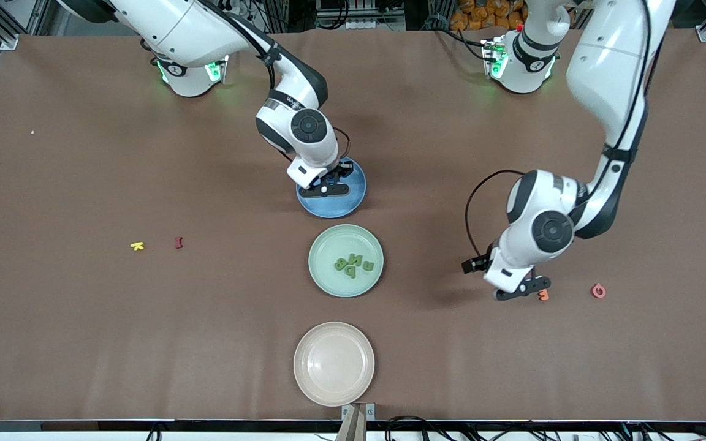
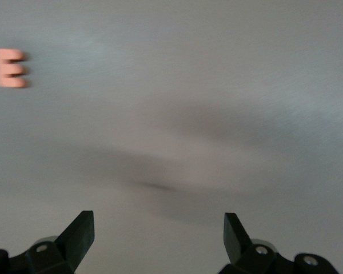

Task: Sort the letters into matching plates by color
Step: 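Release the c on the blue plate while the left gripper returns to rest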

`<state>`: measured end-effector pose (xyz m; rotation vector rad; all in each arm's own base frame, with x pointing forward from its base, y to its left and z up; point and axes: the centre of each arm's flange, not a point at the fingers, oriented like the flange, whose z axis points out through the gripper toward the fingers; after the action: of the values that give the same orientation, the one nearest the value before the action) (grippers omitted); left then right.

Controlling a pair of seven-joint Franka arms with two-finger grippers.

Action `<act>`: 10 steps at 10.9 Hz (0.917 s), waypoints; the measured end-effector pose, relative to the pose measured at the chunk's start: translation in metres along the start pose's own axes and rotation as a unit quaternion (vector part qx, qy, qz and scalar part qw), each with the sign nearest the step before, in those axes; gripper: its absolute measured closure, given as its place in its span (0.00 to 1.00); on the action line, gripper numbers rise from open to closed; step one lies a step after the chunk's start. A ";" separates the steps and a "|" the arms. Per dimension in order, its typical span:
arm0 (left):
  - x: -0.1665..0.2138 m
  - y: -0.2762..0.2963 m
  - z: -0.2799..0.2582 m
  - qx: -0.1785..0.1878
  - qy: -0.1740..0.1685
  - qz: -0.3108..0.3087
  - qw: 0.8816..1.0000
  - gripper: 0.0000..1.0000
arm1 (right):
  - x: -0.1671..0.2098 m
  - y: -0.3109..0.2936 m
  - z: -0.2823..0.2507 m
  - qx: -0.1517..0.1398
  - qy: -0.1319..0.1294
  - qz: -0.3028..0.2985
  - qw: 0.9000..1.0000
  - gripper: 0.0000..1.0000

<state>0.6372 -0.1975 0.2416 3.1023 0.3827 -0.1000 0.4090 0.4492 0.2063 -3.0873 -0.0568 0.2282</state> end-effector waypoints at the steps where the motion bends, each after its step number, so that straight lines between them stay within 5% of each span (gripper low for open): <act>1: -0.007 -0.024 -0.012 0.005 -0.002 0.008 1.000 0.00 | 0.000 0.000 0.000 0.000 0.000 0.000 1.000 0.66; 5: -0.053 -0.066 -0.079 0.013 0.018 0.045 0.999 0.00 | 0.000 0.001 0.001 0.000 0.000 0.003 1.000 0.63; 10: -0.069 -0.119 -0.215 0.024 0.058 0.109 0.992 0.00 | 0.017 0.002 -0.018 -0.013 -0.003 0.016 1.000 0.01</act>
<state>0.5548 -0.0937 0.4604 3.1812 0.0418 0.0768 0.4287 0.4471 0.2216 -3.1157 -0.0112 0.2401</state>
